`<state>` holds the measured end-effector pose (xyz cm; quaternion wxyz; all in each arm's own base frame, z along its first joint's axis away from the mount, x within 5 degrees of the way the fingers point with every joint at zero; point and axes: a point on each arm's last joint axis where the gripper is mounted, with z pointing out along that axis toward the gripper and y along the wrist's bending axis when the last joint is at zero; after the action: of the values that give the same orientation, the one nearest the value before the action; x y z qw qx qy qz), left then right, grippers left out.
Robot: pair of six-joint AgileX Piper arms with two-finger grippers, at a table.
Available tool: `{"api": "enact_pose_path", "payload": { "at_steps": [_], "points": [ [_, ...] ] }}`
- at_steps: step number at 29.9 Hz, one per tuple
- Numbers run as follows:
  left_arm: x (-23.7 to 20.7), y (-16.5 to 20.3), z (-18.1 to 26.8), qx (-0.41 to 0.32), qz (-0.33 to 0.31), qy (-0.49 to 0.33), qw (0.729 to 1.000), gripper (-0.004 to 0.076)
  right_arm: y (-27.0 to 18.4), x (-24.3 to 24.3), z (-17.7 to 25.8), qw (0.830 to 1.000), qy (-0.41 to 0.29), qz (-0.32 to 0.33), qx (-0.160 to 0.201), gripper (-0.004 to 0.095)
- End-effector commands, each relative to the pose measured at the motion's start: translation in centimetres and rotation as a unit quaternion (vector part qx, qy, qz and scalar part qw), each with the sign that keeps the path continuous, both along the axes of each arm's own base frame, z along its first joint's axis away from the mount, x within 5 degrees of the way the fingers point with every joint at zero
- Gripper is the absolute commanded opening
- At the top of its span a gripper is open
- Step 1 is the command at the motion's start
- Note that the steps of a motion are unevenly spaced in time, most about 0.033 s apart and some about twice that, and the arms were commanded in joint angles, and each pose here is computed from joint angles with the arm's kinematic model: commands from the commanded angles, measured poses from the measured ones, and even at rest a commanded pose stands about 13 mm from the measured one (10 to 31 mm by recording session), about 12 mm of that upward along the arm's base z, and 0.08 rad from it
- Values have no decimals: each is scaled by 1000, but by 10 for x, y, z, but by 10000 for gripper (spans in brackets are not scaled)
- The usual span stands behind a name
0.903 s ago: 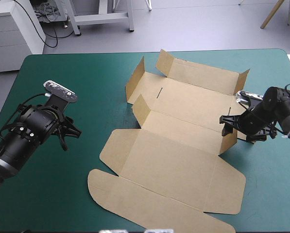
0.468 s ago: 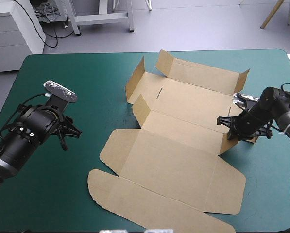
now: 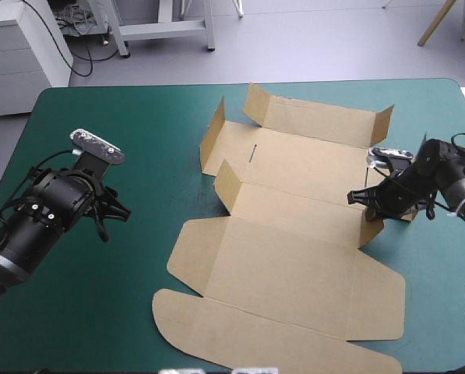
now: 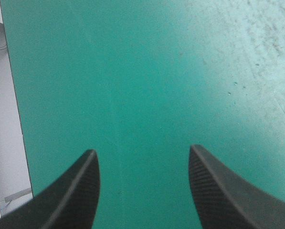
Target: Fold the box
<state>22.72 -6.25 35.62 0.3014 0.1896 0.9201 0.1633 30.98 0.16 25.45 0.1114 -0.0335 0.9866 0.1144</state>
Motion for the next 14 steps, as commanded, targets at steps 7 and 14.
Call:
{"api": "enact_pose_path", "payload": {
  "at_steps": [7, 14],
  "points": [
    [-17, 4, 24, -62, 19, -42, 997, 242, -2, 13, 31, 981, -128, 136, -57, -19],
    [-44, 12, 42, -110, 16, -68, 991, 137, -2, 25, 48, 957, -202, 187, -91, -19]
  ]
}}
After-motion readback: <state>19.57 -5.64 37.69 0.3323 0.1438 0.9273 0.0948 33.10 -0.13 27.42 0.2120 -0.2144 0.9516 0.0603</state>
